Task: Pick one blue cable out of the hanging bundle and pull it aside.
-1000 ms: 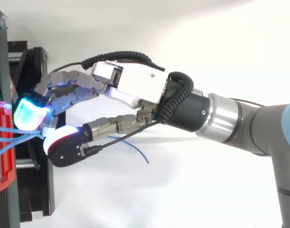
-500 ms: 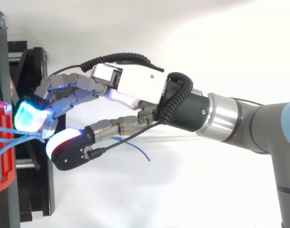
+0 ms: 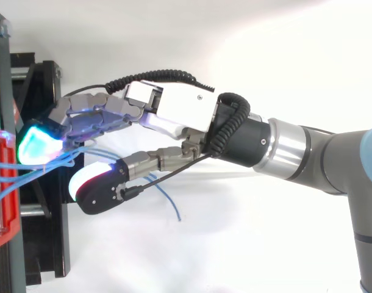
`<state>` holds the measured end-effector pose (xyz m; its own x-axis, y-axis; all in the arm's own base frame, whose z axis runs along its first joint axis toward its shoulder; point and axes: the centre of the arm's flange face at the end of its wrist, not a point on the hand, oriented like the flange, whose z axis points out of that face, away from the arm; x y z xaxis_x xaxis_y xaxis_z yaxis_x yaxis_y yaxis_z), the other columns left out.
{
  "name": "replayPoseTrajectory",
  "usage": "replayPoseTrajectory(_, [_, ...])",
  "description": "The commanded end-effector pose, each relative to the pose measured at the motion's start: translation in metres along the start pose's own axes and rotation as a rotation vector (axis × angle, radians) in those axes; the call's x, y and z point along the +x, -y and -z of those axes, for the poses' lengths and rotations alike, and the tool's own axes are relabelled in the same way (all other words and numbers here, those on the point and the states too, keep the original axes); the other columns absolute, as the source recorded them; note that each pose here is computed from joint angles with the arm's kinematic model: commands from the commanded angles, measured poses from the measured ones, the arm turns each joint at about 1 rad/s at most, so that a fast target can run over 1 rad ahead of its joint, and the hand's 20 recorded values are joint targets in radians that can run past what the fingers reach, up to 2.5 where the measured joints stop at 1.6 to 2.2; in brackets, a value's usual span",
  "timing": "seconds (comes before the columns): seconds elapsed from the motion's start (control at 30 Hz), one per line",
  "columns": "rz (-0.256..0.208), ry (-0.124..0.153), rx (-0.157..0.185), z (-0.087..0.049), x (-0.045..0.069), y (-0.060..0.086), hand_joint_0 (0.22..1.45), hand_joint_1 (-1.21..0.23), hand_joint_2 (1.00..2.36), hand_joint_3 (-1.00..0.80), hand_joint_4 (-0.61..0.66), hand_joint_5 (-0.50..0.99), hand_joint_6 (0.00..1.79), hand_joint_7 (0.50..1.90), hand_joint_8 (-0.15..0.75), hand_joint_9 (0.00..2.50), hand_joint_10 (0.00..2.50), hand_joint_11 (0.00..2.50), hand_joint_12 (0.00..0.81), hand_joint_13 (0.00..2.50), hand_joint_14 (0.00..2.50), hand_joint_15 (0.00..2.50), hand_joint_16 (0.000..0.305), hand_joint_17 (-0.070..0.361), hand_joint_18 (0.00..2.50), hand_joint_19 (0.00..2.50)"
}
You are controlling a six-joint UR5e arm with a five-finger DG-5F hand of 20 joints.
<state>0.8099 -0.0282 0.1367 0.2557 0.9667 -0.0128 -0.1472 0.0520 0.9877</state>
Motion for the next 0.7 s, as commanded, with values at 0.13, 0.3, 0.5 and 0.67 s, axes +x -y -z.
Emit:
replayPoseTrajectory(0.13, [-0.014,-0.02,-0.023,-0.006,0.009,-0.01,0.52,-0.67,1.0,-0.5,0.18,-0.11,0.5,0.94,0.24,0.77,0.02,0.77,0.339,0.67,0.02,0.47,0.051,0.114,0.44,0.39])
replayPoseTrajectory(0.3, [-0.033,-0.027,-0.019,-0.006,0.009,-0.009,0.54,-0.67,1.0,-0.49,0.18,-0.1,0.5,0.97,0.242,0.86,0.02,0.82,0.327,0.72,0.02,0.49,0.049,0.111,0.48,0.4])
replayPoseTrajectory(0.5, [-0.066,-0.035,-0.015,-0.005,0.011,-0.01,0.56,-0.66,1.0,-0.48,0.17,-0.09,0.5,1.03,0.241,0.94,0.02,0.86,0.322,0.77,0.02,0.51,0.048,0.107,0.52,0.42])
replayPoseTrajectory(0.67, [-0.092,-0.048,-0.007,-0.005,0.01,-0.018,0.57,-0.65,1.0,-0.47,0.17,-0.08,0.5,1.06,0.241,0.96,0.02,0.87,0.316,0.79,0.02,0.52,0.047,0.106,0.54,0.43])
